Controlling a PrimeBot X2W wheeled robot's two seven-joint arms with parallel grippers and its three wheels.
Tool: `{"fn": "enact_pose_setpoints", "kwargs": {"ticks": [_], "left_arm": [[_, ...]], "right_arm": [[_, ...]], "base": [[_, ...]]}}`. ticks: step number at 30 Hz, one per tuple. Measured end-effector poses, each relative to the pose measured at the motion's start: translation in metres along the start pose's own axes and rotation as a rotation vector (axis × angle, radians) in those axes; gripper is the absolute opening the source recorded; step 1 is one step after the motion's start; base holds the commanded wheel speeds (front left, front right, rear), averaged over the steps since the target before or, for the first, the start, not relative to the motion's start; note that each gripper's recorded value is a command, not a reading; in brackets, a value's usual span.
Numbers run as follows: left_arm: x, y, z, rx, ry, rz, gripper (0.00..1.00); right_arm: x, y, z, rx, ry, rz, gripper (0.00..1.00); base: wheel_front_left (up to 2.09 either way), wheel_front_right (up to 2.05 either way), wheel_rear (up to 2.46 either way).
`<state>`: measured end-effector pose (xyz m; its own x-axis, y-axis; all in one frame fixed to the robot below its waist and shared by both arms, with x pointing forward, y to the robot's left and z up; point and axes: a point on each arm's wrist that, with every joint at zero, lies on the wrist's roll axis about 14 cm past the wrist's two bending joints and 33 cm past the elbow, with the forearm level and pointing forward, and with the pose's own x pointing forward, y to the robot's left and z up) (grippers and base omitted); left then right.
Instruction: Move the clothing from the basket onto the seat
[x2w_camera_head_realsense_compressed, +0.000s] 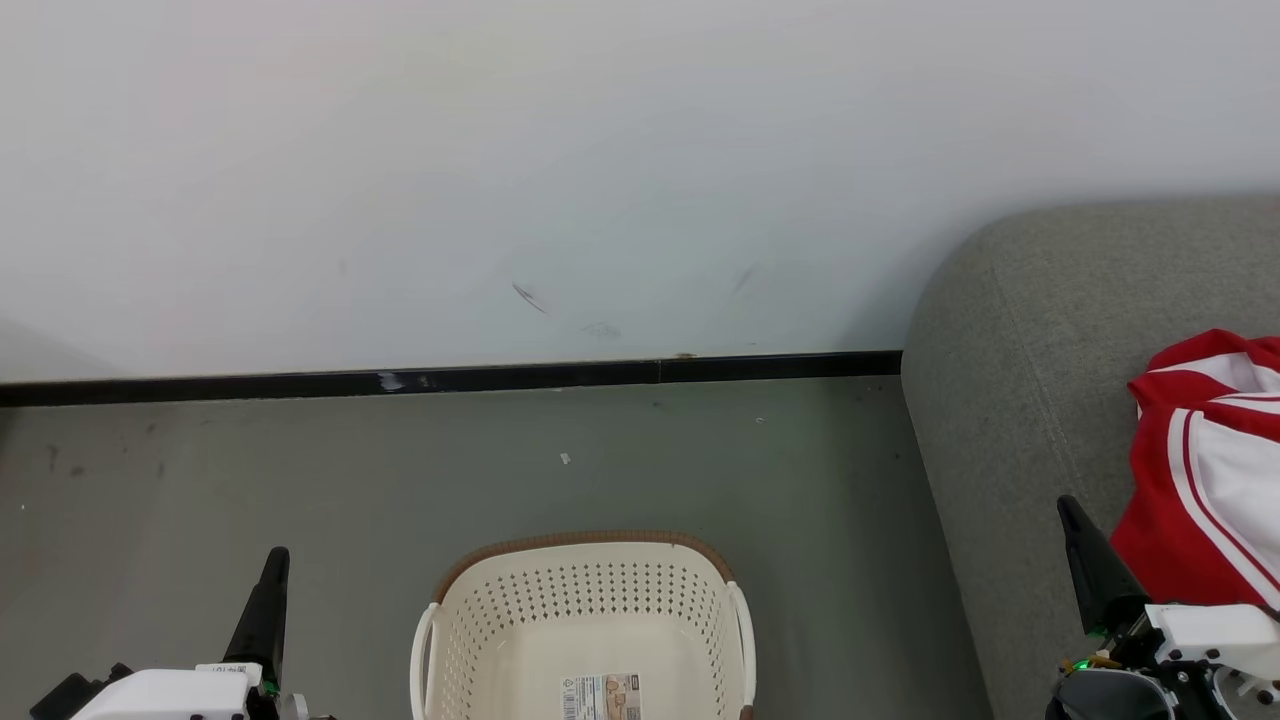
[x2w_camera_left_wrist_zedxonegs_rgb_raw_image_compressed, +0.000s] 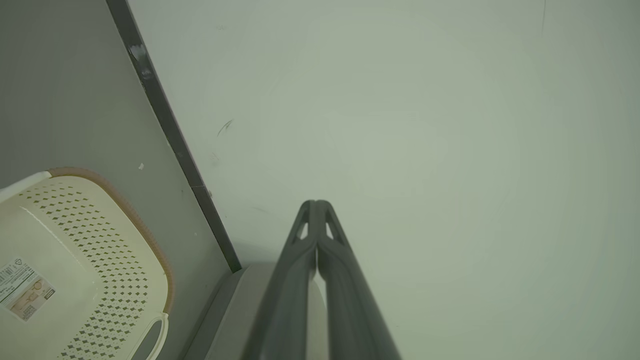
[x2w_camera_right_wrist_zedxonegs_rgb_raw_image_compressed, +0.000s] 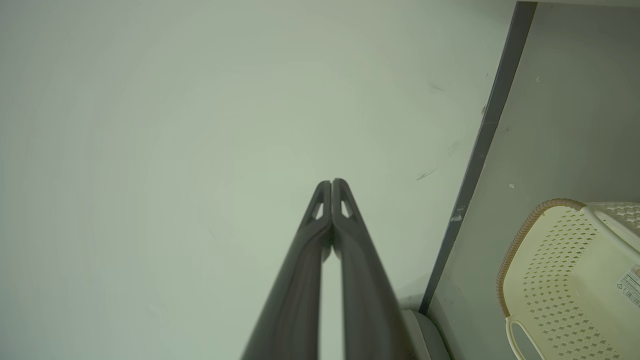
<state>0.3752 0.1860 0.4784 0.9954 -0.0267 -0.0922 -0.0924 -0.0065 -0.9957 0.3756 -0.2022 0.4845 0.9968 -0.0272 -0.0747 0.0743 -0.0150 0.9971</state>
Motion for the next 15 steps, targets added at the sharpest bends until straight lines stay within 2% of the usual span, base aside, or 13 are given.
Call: {"fn": "enact_pose_setpoints", "kwargs": {"ticks": [15], "left_arm": [[-0.0001,0.0012,0.0006,-0.001,-0.002,0.003,0.0]], "right_arm": [[-0.0003,-0.0017,0.001,0.0,-0.001,-0.005,0.0]], "base": [[0.0,0.0,0.0]]}}
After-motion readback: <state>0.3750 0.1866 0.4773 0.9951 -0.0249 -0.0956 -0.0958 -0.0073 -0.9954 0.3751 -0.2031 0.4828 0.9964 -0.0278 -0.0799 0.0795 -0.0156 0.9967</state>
